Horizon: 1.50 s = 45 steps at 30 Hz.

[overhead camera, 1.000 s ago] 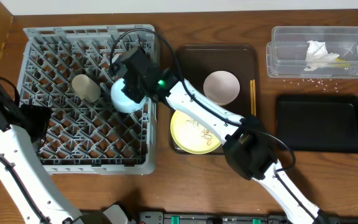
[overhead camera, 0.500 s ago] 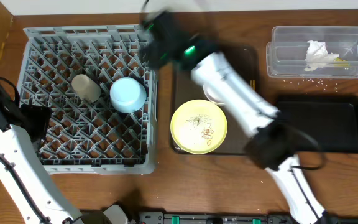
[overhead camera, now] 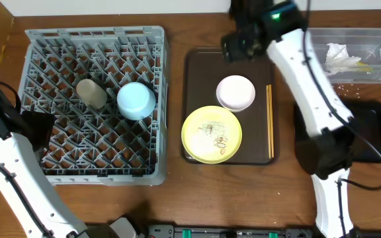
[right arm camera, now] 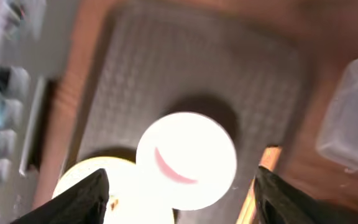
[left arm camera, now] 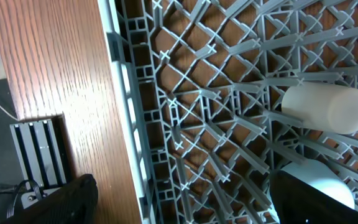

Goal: Sort waste into correct bins and load items into the dishwasher
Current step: 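Release the bowl and return the right gripper to the tray, then grasp the white saucer with the right gripper, then carry the saucer with the right gripper and stand it in the rack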

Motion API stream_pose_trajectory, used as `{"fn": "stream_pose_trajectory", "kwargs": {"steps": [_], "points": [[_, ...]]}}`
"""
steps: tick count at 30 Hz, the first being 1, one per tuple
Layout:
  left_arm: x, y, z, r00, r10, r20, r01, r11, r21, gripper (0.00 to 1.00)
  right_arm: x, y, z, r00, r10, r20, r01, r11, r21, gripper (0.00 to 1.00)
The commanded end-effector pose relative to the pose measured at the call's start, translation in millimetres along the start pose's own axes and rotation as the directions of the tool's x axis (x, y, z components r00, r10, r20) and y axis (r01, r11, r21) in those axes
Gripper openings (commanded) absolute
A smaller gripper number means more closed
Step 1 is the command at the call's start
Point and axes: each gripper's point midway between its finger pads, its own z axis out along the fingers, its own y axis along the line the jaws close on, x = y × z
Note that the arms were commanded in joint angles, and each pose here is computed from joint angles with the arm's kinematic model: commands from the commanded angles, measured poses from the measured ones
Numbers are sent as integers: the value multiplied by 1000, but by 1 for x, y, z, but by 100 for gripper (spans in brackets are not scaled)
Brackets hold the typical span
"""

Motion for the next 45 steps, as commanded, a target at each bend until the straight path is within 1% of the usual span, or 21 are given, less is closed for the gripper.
{"fn": "stream_pose_trajectory", "kwargs": {"steps": [1, 4, 6, 9, 14, 16, 17, 19, 20, 21, 24, 27, 30, 31, 34, 35, 37, 38, 41, 43, 45], "points": [[-2, 3, -1, 1000, -18, 8, 18, 1000, -7, 90, 37, 13, 59, 988, -5, -155, -2, 999, -45, 70], [-2, 3, -1, 1000, -18, 8, 18, 1000, -7, 89, 52, 19, 88, 984, -4, -180, -5, 999, -48, 67], [-2, 3, -1, 1000, -18, 8, 18, 1000, -7, 89, 61, 36, 108, 983, -11, -182, -3, 997, -77, 63], [-2, 3, -1, 1000, -18, 8, 18, 1000, -7, 90, 68, 55, 129, 988, -8, -154, -4, 997, -78, 57], [-2, 3, -1, 1000, -18, 8, 18, 1000, -7, 90, 77, 43, 152, 996, 52, -71, -43, 990, 131, 54], [-1, 3, -1, 1000, -18, 8, 18, 1000, -7, 90, 79, 39, 157, 998, 51, -49, -41, 983, 181, 49], [-2, 3, -1, 1000, -18, 8, 18, 1000, -7, 90, 78, 41, 158, 998, 41, -37, -33, 981, 191, 44], [-1, 3, -1, 1000, -18, 8, 18, 1000, -7, 89, 76, 47, 160, 1000, 26, -17, -22, 980, 198, 28], [-1, 3, -1, 1000, -18, 8, 18, 1000, -7, 90, 74, 50, 160, 1000, 20, -6, -18, 981, 193, 17], [-1, 3, -1, 1000, -18, 8, 18, 1000, -7, 90, 70, 55, 156, 1000, 16, 9, -17, 983, 184, 2], [-2, 3, -1, 1000, -18, 8, 18, 1000, -7, 89, 50, 66, 142, 998, -1, 58, -8, 988, 155, 1], [-2, 3, -1, 1000, -18, 8, 18, 1000, -7, 90, 17, 85, 116, 990, -41, 134, 30, 996, 89, 1], [-2, 3, -1, 1000, -18, 8, 18, 1000, -7, 90, -24, 115, 78, 964, -101, 245, 111, 993, -30, 1], [-2, 3, -1, 1000, -18, 8, 18, 1000, -7, 89, -50, 143, 48, 926, -149, 346, 205, 970, -131, 1], [-2, 3, -1, 1000, -18, 8, 18, 1000, -7, 90, -87, 185, -1, 841, -149, 521, 328, 905, -271, 1], [-2, 3, -1, 1000, -18, 8, 18, 1000, -7, 90, -98, 199, -17, 801, -129, 585, 371, 873, -315, 1], [-2, 3, -1, 1000, -18, 8, 18, 1000, -7, 90, -114, 215, -40, 755, -60, 653, 397, 835, -381, 1], [-1, 3, -1, 1000, -18, 8, 18, 1000, -7, 90, -126, 225, -53, 729, 30, 684, 387, 805, -449, 1], [-2, 3, -1, 1000, -18, 8, 18, 1000, -7, 90, -132, 242, -63, 715, 117, 690, 412, 727, -550, 1], [-2, 3, -1, 1000, -18, 8, 18, 1000, -7, 90, -127, 261, -58, 724, 142, 675, 450, 644, -618, 1], [-2, 3, -1, 1000, -18, 8, 18, 1000, -7, 90, -118, 276, -43, 753, 157, 639, 456, 575, -679, 1]]}}
